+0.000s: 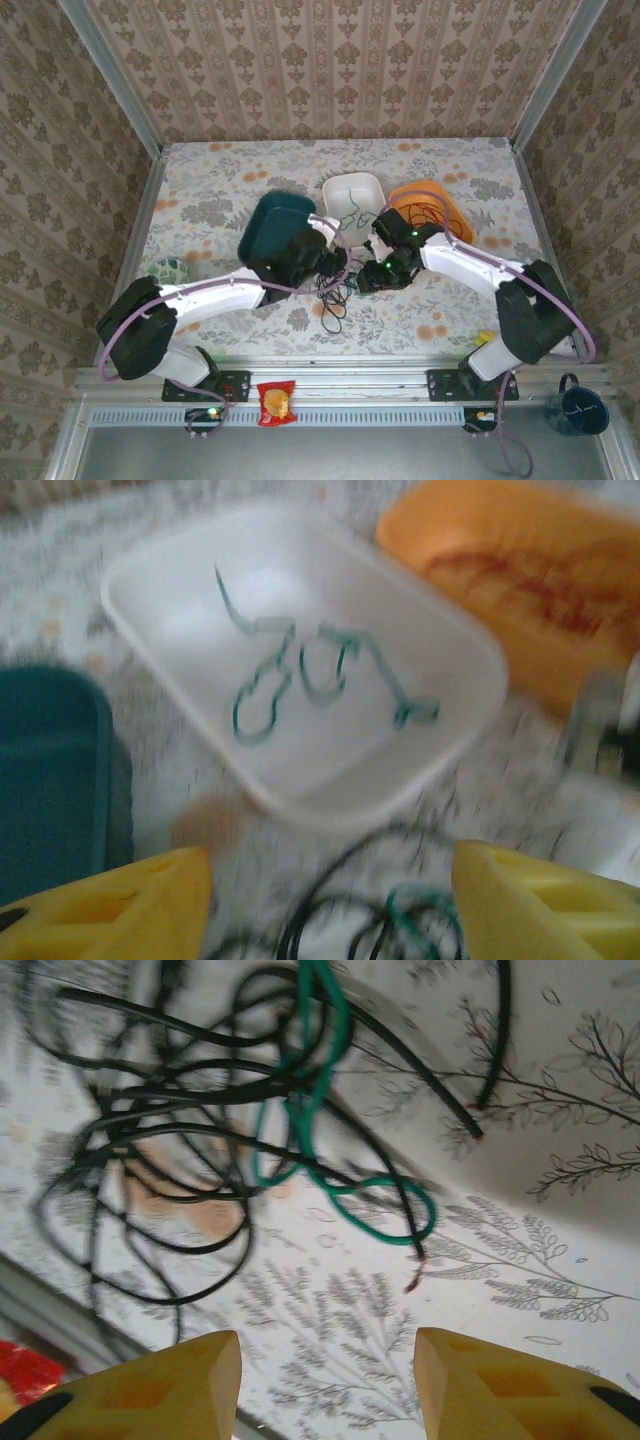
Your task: Untangle the cables
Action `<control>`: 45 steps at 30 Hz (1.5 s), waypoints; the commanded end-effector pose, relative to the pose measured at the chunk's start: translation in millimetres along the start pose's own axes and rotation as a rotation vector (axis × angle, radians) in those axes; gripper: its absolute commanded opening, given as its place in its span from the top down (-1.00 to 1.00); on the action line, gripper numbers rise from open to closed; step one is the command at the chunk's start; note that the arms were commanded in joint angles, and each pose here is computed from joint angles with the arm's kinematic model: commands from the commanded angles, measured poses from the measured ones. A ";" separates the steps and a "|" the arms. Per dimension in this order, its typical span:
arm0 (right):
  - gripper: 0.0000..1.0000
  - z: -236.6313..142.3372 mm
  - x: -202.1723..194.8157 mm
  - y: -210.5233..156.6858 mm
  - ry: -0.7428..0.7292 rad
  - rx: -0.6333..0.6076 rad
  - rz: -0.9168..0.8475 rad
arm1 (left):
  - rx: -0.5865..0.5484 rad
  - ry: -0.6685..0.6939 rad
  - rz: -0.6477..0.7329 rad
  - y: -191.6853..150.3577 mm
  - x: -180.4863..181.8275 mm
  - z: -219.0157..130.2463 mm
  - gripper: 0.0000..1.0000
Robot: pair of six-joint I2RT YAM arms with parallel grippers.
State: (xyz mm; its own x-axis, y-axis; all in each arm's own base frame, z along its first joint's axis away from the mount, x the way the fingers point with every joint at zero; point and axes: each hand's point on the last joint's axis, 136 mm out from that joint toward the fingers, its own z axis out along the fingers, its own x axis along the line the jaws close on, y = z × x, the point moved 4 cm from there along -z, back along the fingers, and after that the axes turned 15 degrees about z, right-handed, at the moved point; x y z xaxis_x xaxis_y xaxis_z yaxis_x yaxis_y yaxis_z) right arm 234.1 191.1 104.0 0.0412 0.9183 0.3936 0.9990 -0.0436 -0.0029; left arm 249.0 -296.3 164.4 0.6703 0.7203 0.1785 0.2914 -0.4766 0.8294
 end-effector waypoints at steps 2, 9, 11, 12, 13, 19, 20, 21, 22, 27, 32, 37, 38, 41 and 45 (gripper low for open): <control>0.03 13.9 -6.8 4.9 -0.055 0.020 0.004 | 0.115 0.085 -0.008 -37.2 2.7 1.4 -0.29; 0.05 33.0 -8.9 14.6 -0.074 0.036 0.014 | 0.154 0.072 0.027 -49.6 -10.6 14.7 -0.22; 0.07 37.1 -10.2 16.4 -0.087 0.039 0.019 | 0.160 0.065 0.043 -49.5 -14.1 18.3 -0.20; 0.08 39.1 -11.6 16.7 -0.095 0.042 0.022 | 0.163 0.063 0.049 -49.5 -15.8 19.7 -0.19; 0.09 41.0 -13.5 17.7 -0.105 0.038 0.025 | 0.166 0.065 0.050 -50.2 -15.8 21.3 -0.18; 0.53 45.1 -21.2 21.5 -0.159 0.024 0.039 | 0.179 0.038 0.069 -52.6 -24.6 29.6 -0.10; 0.65 44.3 -23.1 20.9 -0.169 0.020 0.041 | 0.184 0.037 0.075 -53.3 -25.9 31.1 -0.09; 0.74 43.1 -24.7 20.4 -0.177 0.013 0.040 | 0.189 0.037 0.078 -54.4 -26.2 32.3 -0.08; 0.80 40.5 -26.1 20.2 -0.186 0.000 0.042 | 0.194 0.036 0.082 -55.7 -27.2 33.4 -0.05; 0.93 14.3 -35.1 23.3 -0.226 -0.127 0.066 | 0.228 0.033 0.089 -65.6 -29.9 39.3 0.08; 1.00 -22.0 -46.4 31.4 -0.266 -0.283 0.115 | 0.269 0.018 0.096 -78.8 -33.6 44.3 0.41; 1.00 -51.6 -55.7 38.4 -0.283 -0.409 0.167 | 0.295 0.015 0.081 -88.9 -35.2 45.7 0.92; 1.00 -59.5 -57.3 39.5 -0.286 -0.443 0.178 | 0.296 0.014 0.077 -90.3 -35.7 45.2 1.00; 1.00 -70.5 -59.2 40.9 -0.261 -0.493 0.195 | 0.291 0.014 0.067 -91.7 -35.6 43.3 1.00; 1.00 -65.8 -51.9 37.3 -0.189 -0.454 0.160 | 0.219 -0.040 0.065 -78.6 -39.5 33.8 1.00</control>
State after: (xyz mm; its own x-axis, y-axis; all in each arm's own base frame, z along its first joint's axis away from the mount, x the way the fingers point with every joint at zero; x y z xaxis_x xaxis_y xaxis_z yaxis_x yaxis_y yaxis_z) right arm 272.6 116.1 147.2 0.2396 0.9415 0.2370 0.8695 -0.3167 0.3790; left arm 229.2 -300.8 61.2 0.6952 0.6780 0.2389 0.4137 -0.6491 0.6383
